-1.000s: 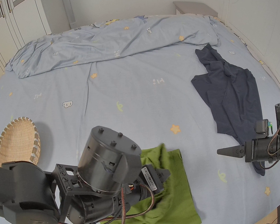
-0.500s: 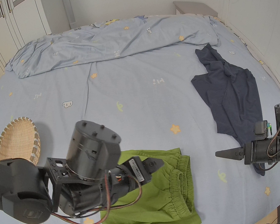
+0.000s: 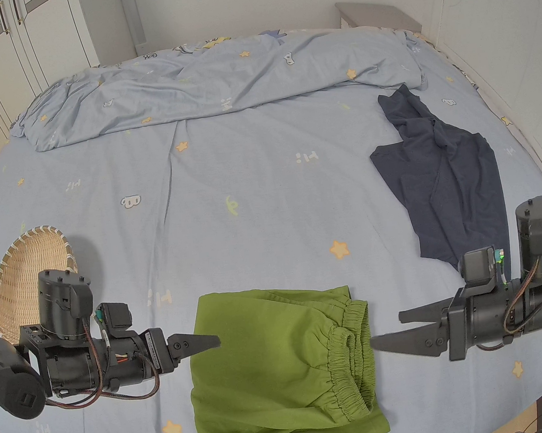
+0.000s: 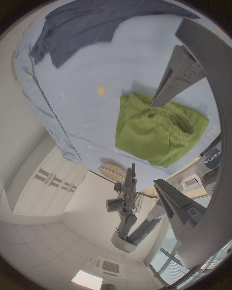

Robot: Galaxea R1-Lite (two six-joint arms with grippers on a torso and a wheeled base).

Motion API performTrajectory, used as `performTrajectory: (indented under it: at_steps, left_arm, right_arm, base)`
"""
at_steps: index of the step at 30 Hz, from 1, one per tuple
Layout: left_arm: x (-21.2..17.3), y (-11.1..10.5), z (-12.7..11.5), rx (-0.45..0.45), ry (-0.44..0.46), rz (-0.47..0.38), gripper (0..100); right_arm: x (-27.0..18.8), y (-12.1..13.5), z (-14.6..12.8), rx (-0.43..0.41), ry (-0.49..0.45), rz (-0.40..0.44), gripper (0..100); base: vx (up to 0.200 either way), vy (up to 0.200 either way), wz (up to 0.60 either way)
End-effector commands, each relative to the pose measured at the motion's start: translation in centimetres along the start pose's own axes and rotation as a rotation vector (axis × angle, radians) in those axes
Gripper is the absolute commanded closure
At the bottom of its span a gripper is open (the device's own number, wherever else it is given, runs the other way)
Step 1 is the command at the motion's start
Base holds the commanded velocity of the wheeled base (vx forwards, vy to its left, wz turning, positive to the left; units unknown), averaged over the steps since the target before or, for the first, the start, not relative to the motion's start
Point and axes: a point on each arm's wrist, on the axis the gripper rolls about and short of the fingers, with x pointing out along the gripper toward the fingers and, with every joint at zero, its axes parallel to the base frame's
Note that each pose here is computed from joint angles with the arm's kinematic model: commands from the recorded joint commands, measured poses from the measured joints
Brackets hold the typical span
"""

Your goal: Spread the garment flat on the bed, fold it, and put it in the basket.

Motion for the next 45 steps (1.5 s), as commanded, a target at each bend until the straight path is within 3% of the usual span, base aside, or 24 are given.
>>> performTrajectory:
  at_steps: [1,7,12,16,20,29,45]
  left_arm:
    - [2.1,4.4,-1.1,-0.013,0.056,0.067,0]
    - [5.6,5.6,-2.1,-0.001,0.107,0.077,0]
    - [5.7,5.9,-2.3,0.007,0.055,0.045,0]
    - [5.4,5.6,-2.4,0.022,0.017,0.007,0]
    - [5.4,5.1,-2.8,0.029,0.018,-0.018,0]
    - [5.8,4.2,-3.8,0.033,0.064,-0.045,0]
    - [7.6,3.0,-4.5,0.039,0.045,-0.126,0]
  right_arm:
    - [4.2,2.4,-0.1,-0.056,0.116,0.12,0]
    - [7.5,1.6,-1.8,-0.038,0.23,0.136,0]
    - [8.8,1.0,-2.4,-0.029,0.258,0.129,0]
    - [9.1,1.0,-3.0,-0.013,0.306,0.179,0]
    - [9.8,0.5,-3.7,0.004,0.348,0.172,0]
    - [10.2,-0.8,-4.8,0.04,0.389,0.133,0]
    - [9.8,-3.5,-6.2,0.074,0.432,0.073,0]
  base:
    - [0.0,0.0,0.0]
    - [0.0,0.0,0.0]
    - [0.0,0.0,0.0]
    - [0.0,0.0,0.0]
    - [0.0,0.0,0.0]
    - [0.0,0.0,0.0]
    - [0.0,0.0,0.0]
